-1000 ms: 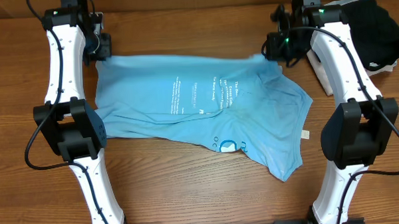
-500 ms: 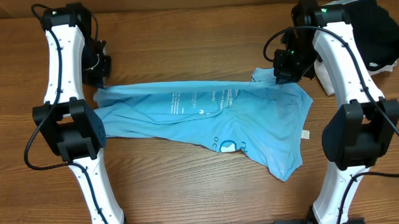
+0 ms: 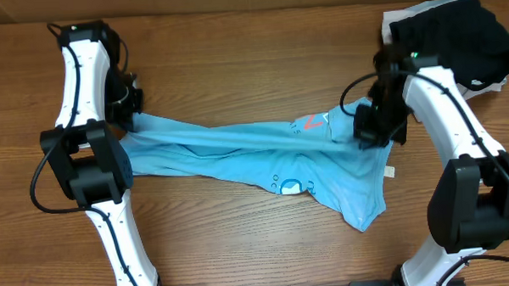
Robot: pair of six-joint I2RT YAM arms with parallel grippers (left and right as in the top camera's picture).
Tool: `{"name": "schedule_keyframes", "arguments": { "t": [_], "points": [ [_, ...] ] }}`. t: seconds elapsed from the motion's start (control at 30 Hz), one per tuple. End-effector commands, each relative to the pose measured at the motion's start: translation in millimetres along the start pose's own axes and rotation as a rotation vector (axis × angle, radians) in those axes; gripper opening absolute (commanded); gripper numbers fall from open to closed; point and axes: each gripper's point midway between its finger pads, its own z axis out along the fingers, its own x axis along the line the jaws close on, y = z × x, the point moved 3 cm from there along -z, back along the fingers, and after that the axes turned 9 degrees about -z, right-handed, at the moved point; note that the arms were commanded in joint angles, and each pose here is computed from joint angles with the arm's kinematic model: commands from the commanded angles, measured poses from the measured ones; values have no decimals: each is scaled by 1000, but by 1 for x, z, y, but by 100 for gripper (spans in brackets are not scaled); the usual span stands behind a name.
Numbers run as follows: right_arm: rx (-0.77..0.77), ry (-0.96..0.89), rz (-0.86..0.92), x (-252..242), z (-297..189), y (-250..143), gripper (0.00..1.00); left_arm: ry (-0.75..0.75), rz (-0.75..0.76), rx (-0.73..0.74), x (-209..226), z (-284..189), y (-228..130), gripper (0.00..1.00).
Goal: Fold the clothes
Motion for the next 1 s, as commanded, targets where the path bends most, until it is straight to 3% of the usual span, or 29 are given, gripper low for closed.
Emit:
{"name": "schedule_keyframes", "arguments": {
  "t": [0.0, 0.07, 0.1, 0.2, 0.37, 0.47, 0.63, 0.83, 0.97],
  "points": [
    [5, -46, 48, -11, 4, -15, 17, 74, -24, 2, 16, 12, -1, 28],
    [34, -51, 52, -14, 12, -22, 32, 73, -25, -12, 15, 18, 3, 57],
    [44, -54, 53, -14, 13, -24, 34, 72, -26, -22, 15, 19, 5, 67],
    [34, -52, 52, -14, 11, -24, 41, 70, -29, -43, 15, 17, 10, 82],
    [-82, -24, 32, -8, -13, -18, 44, 0, -17, -29, 7, 8, 4, 88],
    [-179, -6, -14, -4, -40, -18, 55, -112, 22, -22, -1, 1, -2, 100],
    [-295, 16, -34, 0, -72, -26, 66, -231, -9, -106, 5, -35, -11, 100],
    [-324, 22, -38, 1, -81, -34, 66, -238, -9, -282, 21, -91, -29, 100],
    [-316, 37, -41, 3, -81, -36, 66, -270, -15, -311, 26, -95, -33, 100]
  ]
}}
